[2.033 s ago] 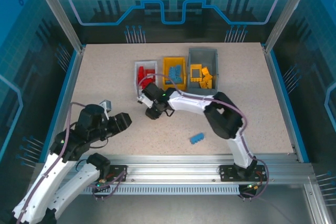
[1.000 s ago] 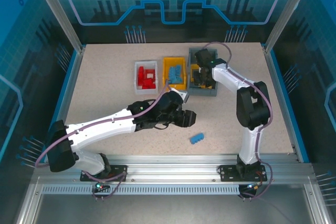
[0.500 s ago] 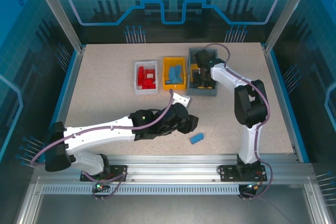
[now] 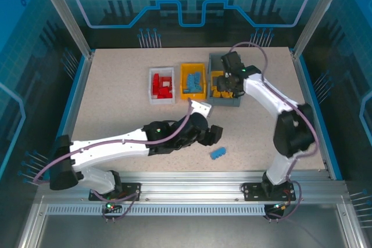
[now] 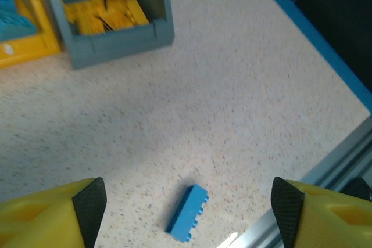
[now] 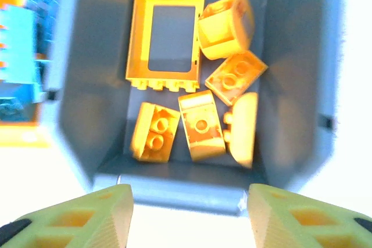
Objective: Sort the legos into containers by color
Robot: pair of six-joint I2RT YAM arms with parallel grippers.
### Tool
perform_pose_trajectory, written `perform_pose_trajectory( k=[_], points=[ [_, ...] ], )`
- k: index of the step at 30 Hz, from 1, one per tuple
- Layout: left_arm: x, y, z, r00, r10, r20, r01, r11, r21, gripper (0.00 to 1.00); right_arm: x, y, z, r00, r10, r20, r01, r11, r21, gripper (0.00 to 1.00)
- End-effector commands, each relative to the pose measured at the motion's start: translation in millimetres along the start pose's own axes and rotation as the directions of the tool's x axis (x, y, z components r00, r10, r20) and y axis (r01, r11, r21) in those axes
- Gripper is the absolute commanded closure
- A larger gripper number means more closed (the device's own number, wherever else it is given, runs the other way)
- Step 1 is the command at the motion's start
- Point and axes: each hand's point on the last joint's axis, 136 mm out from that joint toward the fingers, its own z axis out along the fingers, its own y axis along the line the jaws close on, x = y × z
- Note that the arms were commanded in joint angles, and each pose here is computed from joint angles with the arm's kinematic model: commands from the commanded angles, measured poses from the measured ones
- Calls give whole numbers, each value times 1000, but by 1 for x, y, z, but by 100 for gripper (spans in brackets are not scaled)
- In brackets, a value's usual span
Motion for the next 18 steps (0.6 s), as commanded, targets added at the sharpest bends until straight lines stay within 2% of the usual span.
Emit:
perform_pose_trajectory(
  k=[1, 5, 11, 14, 18],
  points=[
    [33, -20, 23, 975, 146, -170, -130, 986, 103, 17, 14, -10, -58, 994, 48, 97, -46, 999, -23, 42],
    [69, -21, 51, 896, 302, -326, -263, 952, 159, 15, 60, -28, -110, 982, 106, 154, -92, 991, -95, 33],
    [107, -4, 86, 778, 403, -482, -377, 913, 154, 15, 121, -35, -167, 955, 232, 186, -165, 933, -321, 24],
    [124, 2, 104, 741, 419, -526, -401, 903, 154, 15, 142, -36, -182, 941, 284, 186, -191, 895, -402, 23],
    [141, 3, 119, 716, 424, -556, -400, 900, 171, 17, 153, -41, -193, 929, 316, 195, -208, 878, -430, 23]
  ],
)
